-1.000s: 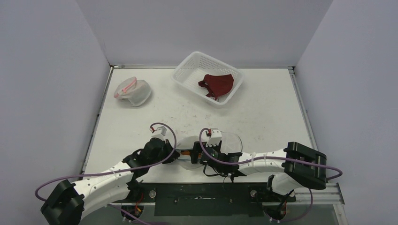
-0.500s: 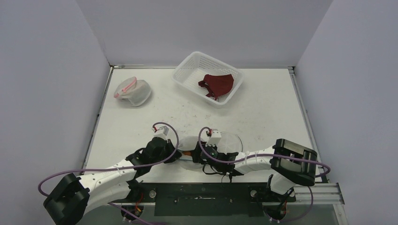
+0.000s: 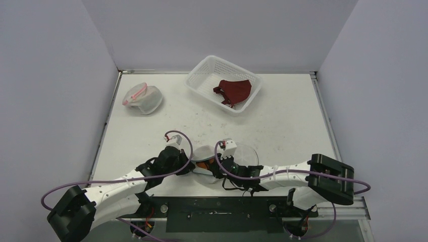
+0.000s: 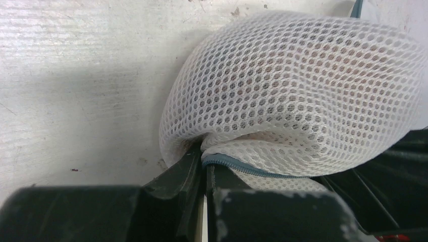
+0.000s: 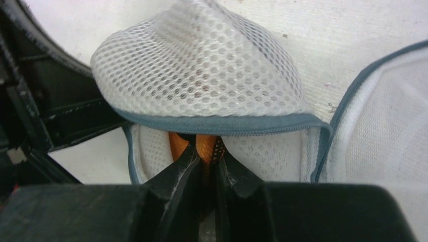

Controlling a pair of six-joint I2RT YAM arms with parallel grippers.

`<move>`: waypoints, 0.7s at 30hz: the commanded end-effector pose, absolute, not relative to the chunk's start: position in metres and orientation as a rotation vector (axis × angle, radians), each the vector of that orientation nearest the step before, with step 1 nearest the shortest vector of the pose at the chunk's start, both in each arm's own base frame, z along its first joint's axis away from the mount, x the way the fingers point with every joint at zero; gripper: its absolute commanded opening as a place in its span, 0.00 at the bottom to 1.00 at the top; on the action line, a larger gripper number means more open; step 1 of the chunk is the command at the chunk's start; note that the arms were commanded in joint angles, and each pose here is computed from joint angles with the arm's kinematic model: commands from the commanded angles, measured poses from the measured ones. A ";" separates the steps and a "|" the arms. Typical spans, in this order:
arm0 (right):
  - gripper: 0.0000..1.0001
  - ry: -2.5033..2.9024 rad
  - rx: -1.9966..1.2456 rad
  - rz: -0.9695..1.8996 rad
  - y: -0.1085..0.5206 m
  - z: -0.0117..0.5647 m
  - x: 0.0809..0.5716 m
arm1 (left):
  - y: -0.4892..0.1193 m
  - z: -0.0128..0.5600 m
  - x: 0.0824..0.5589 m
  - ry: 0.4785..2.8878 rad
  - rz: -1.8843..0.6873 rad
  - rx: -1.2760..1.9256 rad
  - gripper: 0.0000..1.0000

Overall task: Unzip the laundry bag and remove the bra
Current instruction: Pick up the bra from the laundry bag.

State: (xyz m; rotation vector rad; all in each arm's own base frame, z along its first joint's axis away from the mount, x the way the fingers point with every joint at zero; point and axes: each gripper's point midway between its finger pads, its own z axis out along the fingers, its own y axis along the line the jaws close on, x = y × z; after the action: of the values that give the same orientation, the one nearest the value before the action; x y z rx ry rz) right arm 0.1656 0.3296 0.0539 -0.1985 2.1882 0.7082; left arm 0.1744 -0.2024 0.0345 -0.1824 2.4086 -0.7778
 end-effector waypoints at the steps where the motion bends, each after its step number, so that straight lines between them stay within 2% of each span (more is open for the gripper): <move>1: 0.05 2.071 -0.454 0.789 0.345 0.094 0.151 | -0.201 0.052 0.189 2.385 -0.736 -0.226 0.00; 10: 0.05 1.986 -0.835 0.656 0.339 0.108 0.126 | -0.214 0.095 0.210 2.326 -0.827 -0.268 0.00; 21: 0.05 1.954 -0.992 0.498 0.342 0.095 0.117 | -0.226 0.157 0.227 2.240 -0.868 -0.219 0.01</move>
State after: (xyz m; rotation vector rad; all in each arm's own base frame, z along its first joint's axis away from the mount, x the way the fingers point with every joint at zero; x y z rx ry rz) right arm 0.1264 0.3320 0.0879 -0.8982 2.0023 0.5169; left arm 0.2078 -0.2223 0.1182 -0.2285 2.3468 -0.8476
